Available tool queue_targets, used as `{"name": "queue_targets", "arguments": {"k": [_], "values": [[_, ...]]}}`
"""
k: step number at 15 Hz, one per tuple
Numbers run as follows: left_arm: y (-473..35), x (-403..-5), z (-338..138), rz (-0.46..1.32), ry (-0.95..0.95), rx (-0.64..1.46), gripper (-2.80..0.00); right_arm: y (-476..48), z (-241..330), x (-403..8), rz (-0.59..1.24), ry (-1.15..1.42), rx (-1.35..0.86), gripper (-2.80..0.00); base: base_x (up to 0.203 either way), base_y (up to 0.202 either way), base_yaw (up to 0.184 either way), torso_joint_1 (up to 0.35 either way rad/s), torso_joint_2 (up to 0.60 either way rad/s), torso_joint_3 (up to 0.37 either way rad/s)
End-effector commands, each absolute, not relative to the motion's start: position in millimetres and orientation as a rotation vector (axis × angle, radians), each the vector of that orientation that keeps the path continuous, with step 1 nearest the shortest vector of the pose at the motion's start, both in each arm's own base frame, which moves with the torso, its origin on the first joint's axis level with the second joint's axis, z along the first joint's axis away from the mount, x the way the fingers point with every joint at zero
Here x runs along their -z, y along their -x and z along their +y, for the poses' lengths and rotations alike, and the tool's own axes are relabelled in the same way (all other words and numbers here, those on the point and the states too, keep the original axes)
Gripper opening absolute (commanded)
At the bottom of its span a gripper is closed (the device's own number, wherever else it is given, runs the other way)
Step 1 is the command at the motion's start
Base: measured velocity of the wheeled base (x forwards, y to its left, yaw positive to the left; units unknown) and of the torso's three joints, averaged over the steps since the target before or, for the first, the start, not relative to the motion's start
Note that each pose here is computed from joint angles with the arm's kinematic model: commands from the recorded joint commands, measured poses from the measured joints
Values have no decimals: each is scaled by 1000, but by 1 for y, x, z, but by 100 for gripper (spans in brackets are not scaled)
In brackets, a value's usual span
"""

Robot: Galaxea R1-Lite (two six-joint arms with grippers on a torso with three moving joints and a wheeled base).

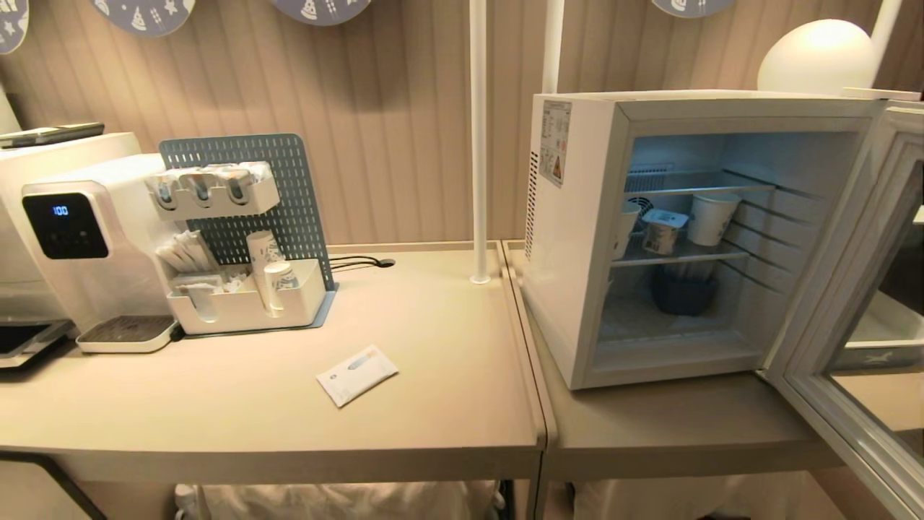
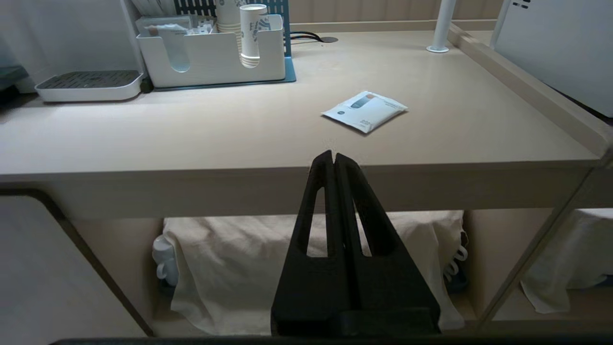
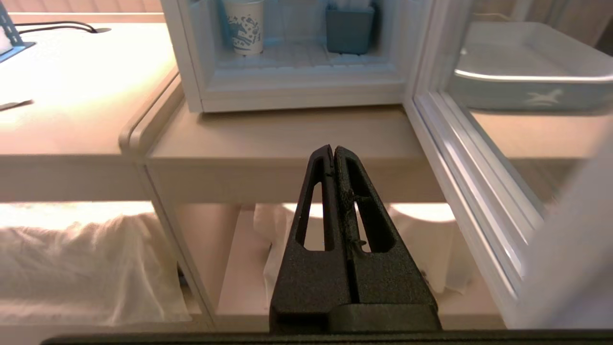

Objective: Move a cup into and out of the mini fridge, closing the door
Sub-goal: Close the freezer door

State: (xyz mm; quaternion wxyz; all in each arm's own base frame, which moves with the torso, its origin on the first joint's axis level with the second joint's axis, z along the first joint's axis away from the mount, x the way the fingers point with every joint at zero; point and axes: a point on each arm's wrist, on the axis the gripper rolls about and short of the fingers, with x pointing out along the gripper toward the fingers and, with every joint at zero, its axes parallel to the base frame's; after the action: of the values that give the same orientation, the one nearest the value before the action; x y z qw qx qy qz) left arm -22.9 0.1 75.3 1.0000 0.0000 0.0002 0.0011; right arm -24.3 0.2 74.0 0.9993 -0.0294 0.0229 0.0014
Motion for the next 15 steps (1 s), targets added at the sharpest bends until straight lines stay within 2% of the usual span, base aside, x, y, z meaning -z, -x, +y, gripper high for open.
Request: {"name": "queue_targets", "arguments": {"k": [1, 7, 12, 15], "values": [[23, -75, 0, 2, 1, -3, -280, 24, 0, -74, 46, 60, -3, -280, -193, 0, 0, 5, 4, 2], [23, -75, 0, 2, 0, -3, -280, 24, 0, -74, 46, 60, -3, -280, -185, 0, 1, 2, -1, 3], [23, -75, 0, 2, 0, -3, -280, 24, 0, -74, 45, 60, -3, -280, -16, 0, 2, -1, -1, 0], [23, -75, 0, 2, 0, -3, -280, 24, 0, -74, 46, 61, -3, -280, 0, -146, 5, -2, 0, 6]]}}
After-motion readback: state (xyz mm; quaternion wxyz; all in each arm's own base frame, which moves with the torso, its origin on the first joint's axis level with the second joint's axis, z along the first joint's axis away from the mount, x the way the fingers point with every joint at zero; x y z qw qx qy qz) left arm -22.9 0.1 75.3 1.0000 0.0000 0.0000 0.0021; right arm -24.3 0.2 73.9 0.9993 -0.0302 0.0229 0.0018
